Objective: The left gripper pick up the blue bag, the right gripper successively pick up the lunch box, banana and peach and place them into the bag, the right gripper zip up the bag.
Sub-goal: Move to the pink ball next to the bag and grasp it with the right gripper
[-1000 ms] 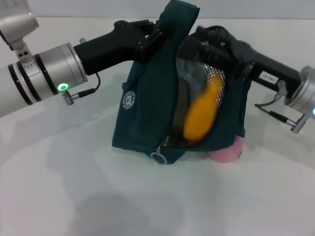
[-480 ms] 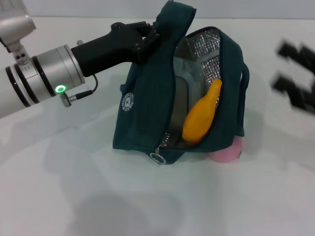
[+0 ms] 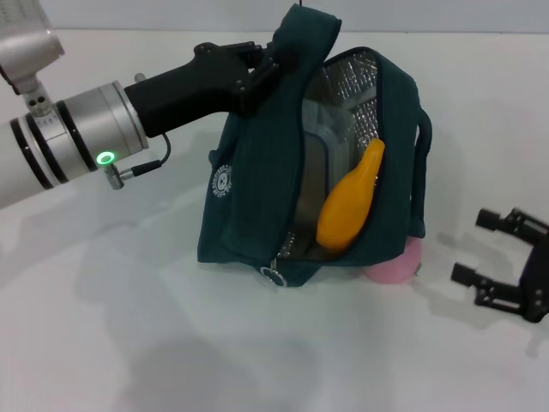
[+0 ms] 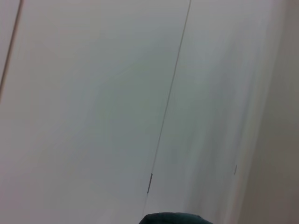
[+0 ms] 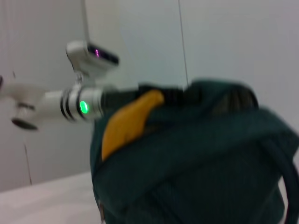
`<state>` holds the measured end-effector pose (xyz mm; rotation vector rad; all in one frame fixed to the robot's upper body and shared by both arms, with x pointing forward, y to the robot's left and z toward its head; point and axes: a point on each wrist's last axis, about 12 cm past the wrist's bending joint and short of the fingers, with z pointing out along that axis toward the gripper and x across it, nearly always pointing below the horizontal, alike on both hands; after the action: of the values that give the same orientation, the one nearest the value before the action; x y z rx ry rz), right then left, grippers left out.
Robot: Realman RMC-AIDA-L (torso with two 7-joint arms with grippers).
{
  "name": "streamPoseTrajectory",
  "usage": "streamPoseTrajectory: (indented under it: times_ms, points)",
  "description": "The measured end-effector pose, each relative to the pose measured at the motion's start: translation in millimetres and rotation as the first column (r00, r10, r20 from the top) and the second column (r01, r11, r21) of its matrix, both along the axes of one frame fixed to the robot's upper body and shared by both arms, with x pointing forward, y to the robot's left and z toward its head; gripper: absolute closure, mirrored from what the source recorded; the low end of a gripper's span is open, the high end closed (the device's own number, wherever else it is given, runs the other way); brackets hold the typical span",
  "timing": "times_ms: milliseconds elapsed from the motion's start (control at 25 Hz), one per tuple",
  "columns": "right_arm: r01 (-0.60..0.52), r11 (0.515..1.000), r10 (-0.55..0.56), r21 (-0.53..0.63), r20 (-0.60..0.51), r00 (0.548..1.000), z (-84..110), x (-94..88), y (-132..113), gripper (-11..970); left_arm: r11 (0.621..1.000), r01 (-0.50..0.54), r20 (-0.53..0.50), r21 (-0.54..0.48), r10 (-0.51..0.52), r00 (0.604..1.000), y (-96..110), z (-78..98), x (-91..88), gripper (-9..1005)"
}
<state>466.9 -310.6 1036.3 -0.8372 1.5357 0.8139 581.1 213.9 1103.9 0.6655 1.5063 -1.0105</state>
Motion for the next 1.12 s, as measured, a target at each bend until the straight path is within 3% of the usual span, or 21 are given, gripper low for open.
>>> streamPoseTrajectory:
  times_ms: [560, 1120]
  points:
    - [0.016, 0.993, -0.023, -0.116, -0.061, 0.998, -24.8, 25.0, 53.5, 163, 1.0, 0.001, 0.004, 0.002, -0.001, 1.0, -0.2, -0.3, -0.6, 886]
    - [-0.019, 0.992, 0.007, -0.127, -0.096, 0.995, -21.4, 36.3, 61.6, 189, 1.0, 0.0, 0.018, 0.01, 0.0, 1.0, 1.1, 2.1, 1.3, 887]
